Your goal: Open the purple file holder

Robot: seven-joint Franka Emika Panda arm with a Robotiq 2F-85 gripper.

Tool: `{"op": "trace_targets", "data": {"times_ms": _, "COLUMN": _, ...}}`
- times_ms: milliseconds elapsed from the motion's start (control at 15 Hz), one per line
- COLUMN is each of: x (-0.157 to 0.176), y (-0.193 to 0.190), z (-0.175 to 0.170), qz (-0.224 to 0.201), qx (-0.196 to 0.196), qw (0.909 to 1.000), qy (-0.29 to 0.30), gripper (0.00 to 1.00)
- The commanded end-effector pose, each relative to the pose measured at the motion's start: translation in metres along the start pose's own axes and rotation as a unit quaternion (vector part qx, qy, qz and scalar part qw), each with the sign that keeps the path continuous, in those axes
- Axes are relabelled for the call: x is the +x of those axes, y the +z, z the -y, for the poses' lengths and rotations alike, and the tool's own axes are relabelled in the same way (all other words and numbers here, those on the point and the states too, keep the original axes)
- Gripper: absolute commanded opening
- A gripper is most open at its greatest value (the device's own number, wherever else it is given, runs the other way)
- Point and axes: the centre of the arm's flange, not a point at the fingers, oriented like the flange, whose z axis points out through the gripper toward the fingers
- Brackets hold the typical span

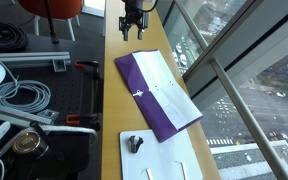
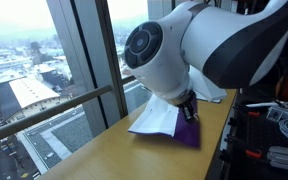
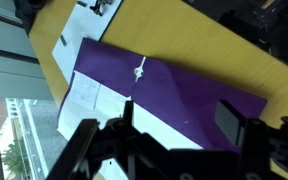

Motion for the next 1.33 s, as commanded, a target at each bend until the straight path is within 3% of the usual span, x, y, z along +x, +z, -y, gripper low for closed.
{"op": "trace_targets", "data": {"times_ms": 0, "x": -0.012, "y": -0.012, "z": -0.033, "qz": -0.015, "qx": 0.072, "qw": 0.9972, "qy": 0.009, "gripper": 1.00}}
{"op": "trace_targets", "data": {"times_ms": 267, "x": -0.022, "y": -0.009, "z": -0.086, "qz": -0.027, "qx": 0.187, "qw": 0.9816, "qy": 0.029, "gripper": 1.00}}
{"op": "trace_targets", "data": {"times_ms": 533, "x": -0.042, "y": 0.005, "z": -0.144, "qz": -0.029, "qx": 0.294, "qw": 0.9545, "qy": 0.040, "gripper": 1.00}}
{"op": "trace_targets", "data": {"times_ms": 667, "x": -0.053, "y": 0.011, "z": -0.172, "qz": -0.039, "qx": 0.325, "qw": 0.9436, "qy": 0.050, "gripper": 1.00}}
{"op": "trace_targets", "data": {"times_ms": 867, "x": -0.068, "y": 0.017, "z": -0.206, "qz": -0.064, "qx": 0.343, "qw": 0.9359, "qy": 0.051, "gripper": 1.00}}
{"op": "trace_targets", "data": {"times_ms": 1267, "x": -0.097, "y": 0.012, "z": -0.244, "qz": -0.134, "qx": 0.336, "qw": 0.9322, "qy": 0.014, "gripper": 1.00}}
